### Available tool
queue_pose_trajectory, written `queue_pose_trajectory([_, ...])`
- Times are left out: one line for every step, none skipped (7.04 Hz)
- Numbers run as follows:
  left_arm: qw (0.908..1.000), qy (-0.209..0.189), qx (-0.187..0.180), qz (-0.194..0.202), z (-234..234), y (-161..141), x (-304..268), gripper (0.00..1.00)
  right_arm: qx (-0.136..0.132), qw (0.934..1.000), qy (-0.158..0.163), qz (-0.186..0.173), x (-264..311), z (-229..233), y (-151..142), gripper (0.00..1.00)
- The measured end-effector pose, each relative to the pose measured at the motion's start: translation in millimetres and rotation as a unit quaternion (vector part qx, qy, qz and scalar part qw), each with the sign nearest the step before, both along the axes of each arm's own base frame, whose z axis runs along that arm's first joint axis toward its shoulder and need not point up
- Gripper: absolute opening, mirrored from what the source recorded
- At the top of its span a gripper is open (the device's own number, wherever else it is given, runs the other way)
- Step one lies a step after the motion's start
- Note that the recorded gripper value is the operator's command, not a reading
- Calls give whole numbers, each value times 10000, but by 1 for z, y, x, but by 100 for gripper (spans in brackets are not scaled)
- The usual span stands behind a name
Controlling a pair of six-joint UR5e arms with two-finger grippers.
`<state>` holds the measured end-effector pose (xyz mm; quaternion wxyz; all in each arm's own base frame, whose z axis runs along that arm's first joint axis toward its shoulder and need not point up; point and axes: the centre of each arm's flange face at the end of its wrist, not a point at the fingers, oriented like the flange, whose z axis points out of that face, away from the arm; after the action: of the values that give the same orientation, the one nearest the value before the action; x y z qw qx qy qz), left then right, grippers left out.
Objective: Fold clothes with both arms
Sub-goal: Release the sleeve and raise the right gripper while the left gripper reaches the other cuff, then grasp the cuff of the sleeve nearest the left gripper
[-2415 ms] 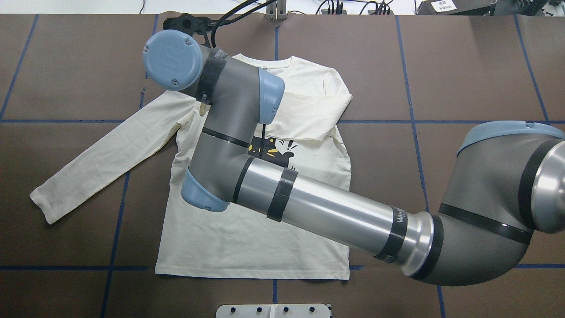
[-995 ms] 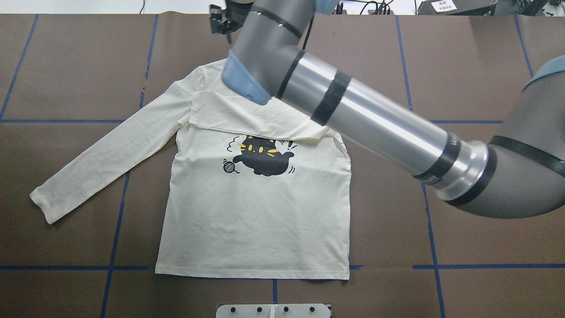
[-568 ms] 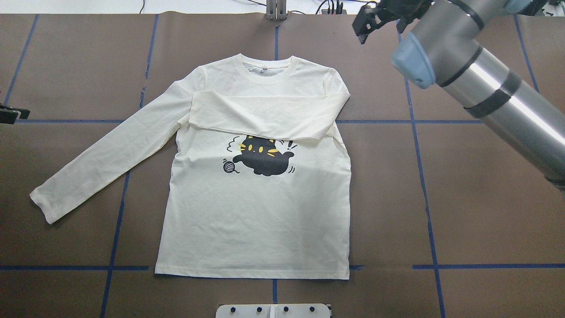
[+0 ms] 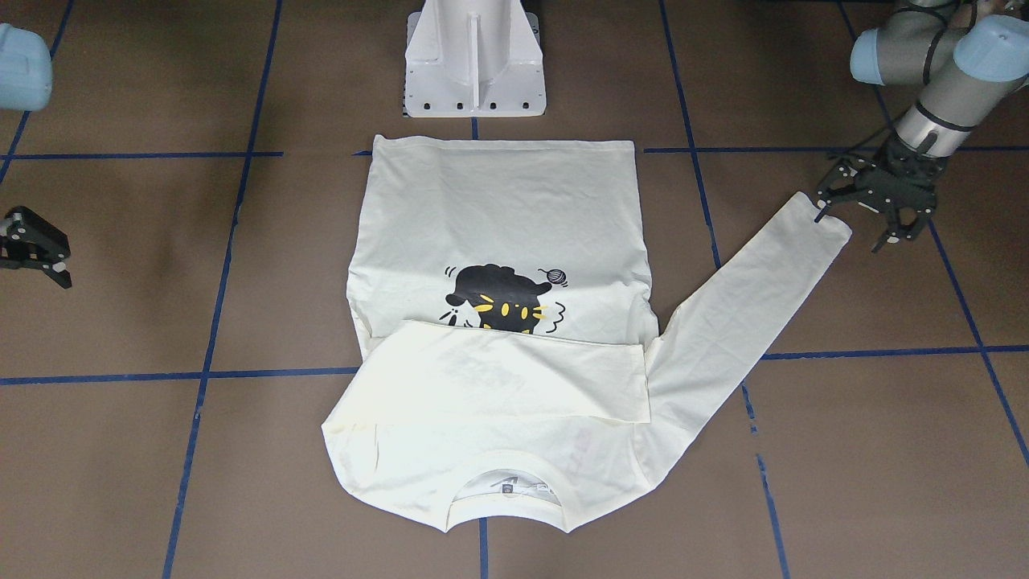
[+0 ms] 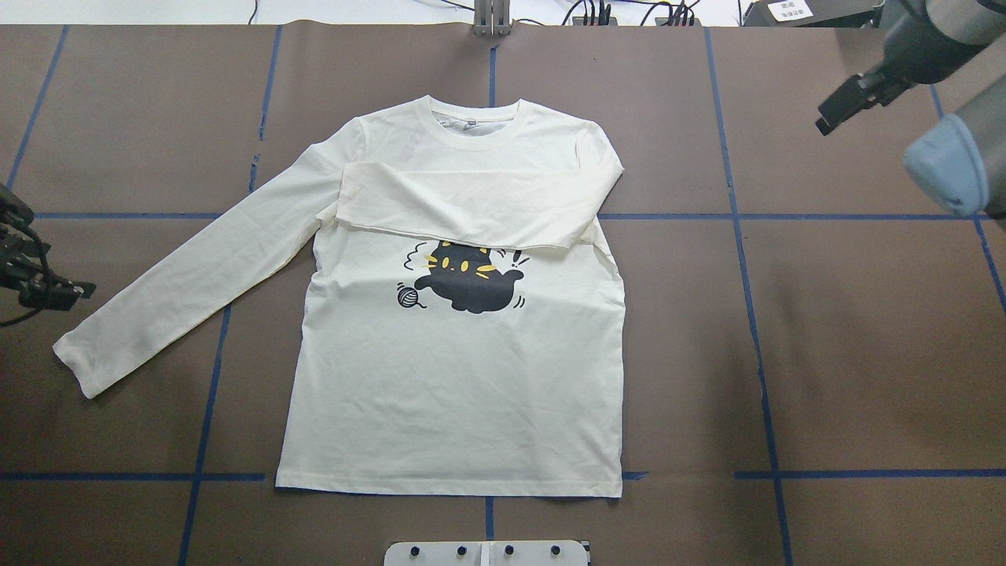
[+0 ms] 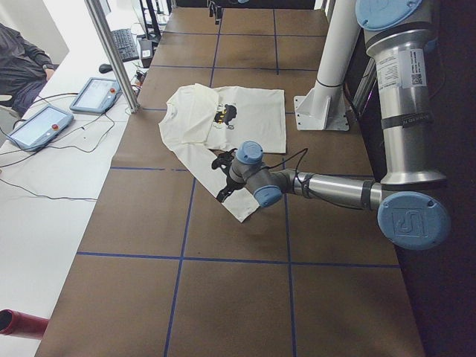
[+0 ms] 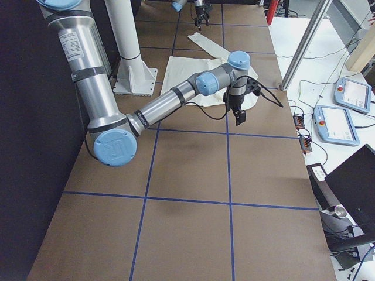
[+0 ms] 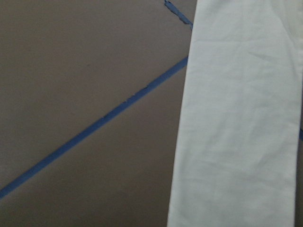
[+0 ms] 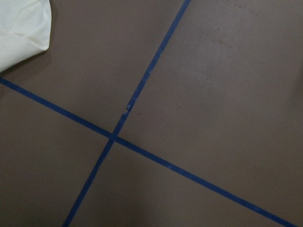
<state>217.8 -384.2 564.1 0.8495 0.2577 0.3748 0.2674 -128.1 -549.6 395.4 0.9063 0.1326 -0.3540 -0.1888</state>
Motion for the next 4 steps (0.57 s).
queue_pose_trajectory([9999, -31, -4, 115, 11, 26, 9, 100, -63, 10000, 12, 15, 14, 15, 19, 100])
queue_pose_trajectory([9998, -107, 41, 187, 19, 44, 16, 98, -114, 9999, 27, 36, 22, 23, 28, 100])
queue_pose_trajectory([9995, -169, 82, 257, 24, 54, 24, 92, -146, 9999, 36, 62, 27, 28, 33, 100])
queue_pose_trajectory([9992, -222, 112, 312, 27, 60, 31, 86, -178, 9998, 46, 81, 29, 31, 35, 100])
